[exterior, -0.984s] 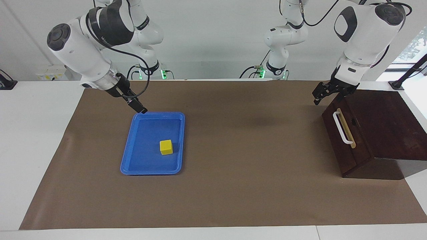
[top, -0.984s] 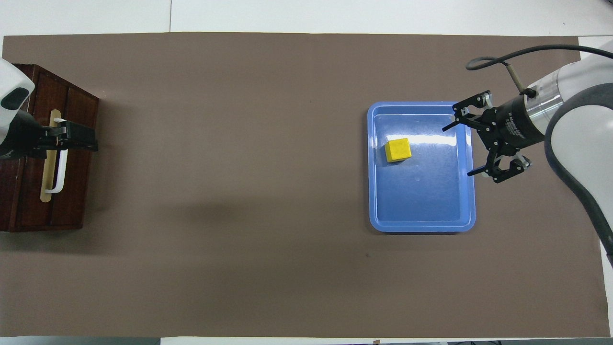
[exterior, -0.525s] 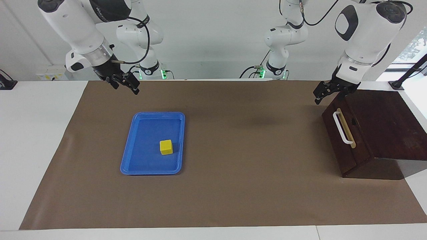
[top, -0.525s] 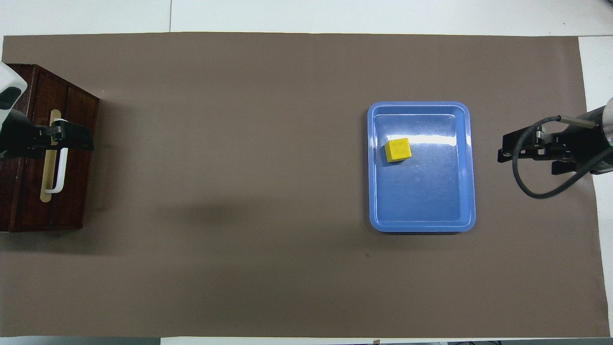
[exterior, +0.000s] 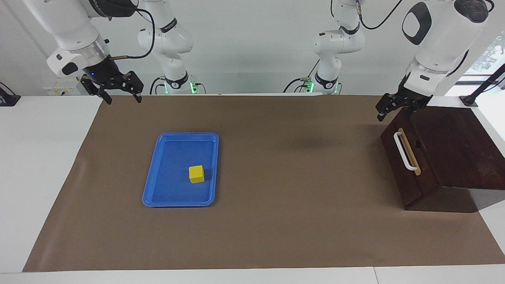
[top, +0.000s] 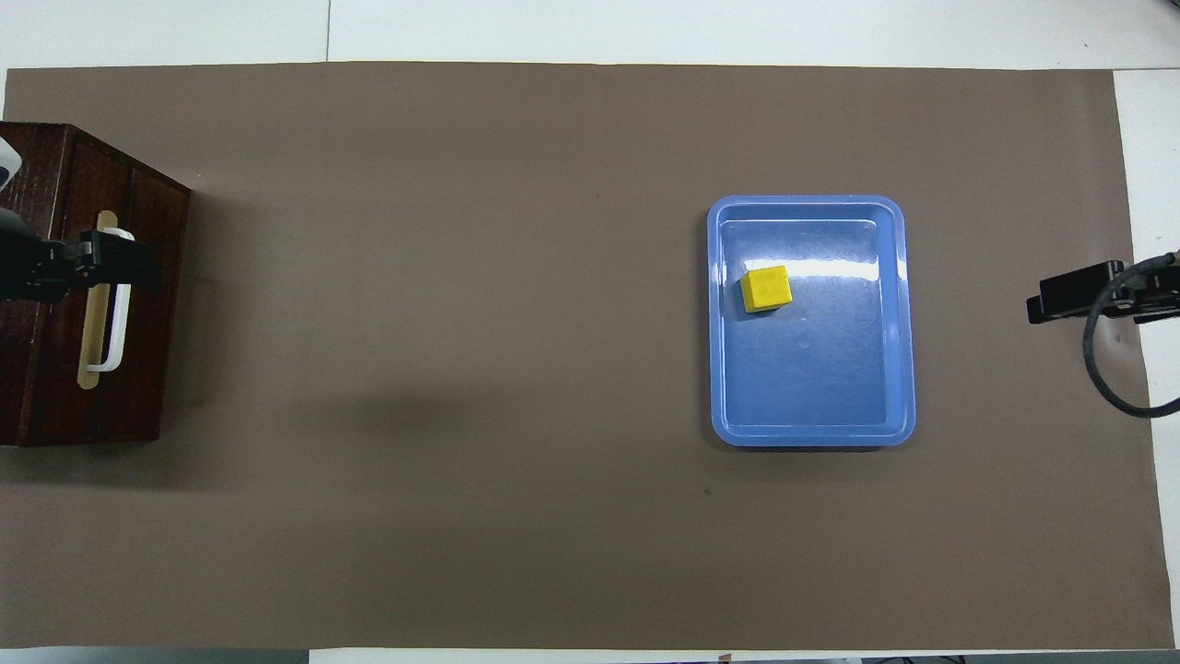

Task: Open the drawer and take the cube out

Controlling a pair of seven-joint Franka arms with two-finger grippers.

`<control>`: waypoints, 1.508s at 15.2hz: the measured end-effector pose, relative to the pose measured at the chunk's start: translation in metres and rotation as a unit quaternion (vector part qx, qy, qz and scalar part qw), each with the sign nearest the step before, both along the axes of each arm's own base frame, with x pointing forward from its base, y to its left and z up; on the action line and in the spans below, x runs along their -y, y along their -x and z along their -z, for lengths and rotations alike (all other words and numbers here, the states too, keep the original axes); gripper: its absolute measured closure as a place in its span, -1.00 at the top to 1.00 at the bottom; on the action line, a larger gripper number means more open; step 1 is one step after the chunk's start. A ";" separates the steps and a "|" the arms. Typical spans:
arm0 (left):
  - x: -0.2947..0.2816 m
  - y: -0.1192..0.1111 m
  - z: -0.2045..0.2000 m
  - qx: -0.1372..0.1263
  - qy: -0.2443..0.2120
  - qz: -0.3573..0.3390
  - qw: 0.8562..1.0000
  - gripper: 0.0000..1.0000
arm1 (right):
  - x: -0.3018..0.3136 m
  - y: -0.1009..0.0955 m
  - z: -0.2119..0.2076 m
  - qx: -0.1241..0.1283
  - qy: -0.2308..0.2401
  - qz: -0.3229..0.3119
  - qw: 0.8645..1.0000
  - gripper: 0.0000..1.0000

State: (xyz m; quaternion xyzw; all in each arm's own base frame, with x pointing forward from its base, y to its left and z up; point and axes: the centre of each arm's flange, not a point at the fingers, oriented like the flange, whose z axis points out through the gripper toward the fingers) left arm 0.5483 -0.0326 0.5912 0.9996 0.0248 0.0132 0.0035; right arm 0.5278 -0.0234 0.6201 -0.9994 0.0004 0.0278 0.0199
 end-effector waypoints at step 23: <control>0.020 0.019 -0.007 -0.042 -0.004 0.021 0.999 1.00 | -0.003 -0.005 -0.004 -0.043 0.031 -0.030 0.998 1.00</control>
